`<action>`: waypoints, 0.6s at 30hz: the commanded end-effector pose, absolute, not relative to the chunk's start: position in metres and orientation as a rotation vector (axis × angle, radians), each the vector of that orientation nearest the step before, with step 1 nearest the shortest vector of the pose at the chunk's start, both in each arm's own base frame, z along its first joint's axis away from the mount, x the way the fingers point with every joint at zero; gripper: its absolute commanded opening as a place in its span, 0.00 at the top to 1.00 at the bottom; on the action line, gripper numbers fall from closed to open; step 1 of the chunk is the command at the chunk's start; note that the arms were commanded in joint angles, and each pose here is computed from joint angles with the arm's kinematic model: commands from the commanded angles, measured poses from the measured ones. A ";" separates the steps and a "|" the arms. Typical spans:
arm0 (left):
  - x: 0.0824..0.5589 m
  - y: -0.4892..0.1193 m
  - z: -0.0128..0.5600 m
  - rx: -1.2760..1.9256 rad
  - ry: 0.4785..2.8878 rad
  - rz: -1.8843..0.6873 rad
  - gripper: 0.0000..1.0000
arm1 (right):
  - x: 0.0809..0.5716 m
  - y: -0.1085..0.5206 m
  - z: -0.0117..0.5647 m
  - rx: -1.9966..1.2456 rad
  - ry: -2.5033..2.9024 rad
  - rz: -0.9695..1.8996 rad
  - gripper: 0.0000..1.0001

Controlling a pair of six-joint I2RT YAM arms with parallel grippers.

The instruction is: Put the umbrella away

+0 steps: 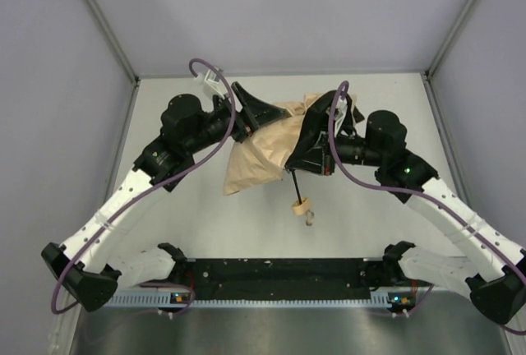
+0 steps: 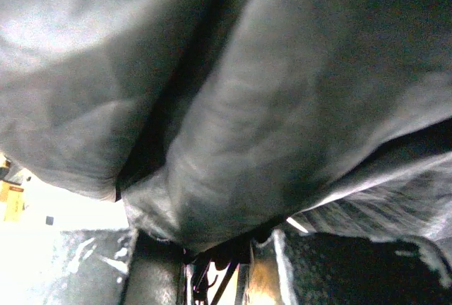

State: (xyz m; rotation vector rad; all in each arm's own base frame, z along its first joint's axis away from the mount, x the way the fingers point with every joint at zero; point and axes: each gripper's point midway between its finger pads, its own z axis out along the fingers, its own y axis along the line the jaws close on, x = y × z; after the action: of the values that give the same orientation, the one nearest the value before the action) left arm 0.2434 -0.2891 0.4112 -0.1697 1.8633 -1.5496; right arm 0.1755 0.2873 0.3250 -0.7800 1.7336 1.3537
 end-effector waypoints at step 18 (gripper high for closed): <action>0.286 -0.303 0.426 -0.104 1.799 -1.497 0.95 | 0.147 0.294 0.366 -0.963 1.562 1.346 1.00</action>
State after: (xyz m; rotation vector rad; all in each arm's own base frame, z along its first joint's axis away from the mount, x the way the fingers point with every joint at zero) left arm 0.2629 -0.3098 0.3878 -0.1174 1.9722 -1.5390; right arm 0.1827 0.2851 0.3189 -0.7901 1.7830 1.2456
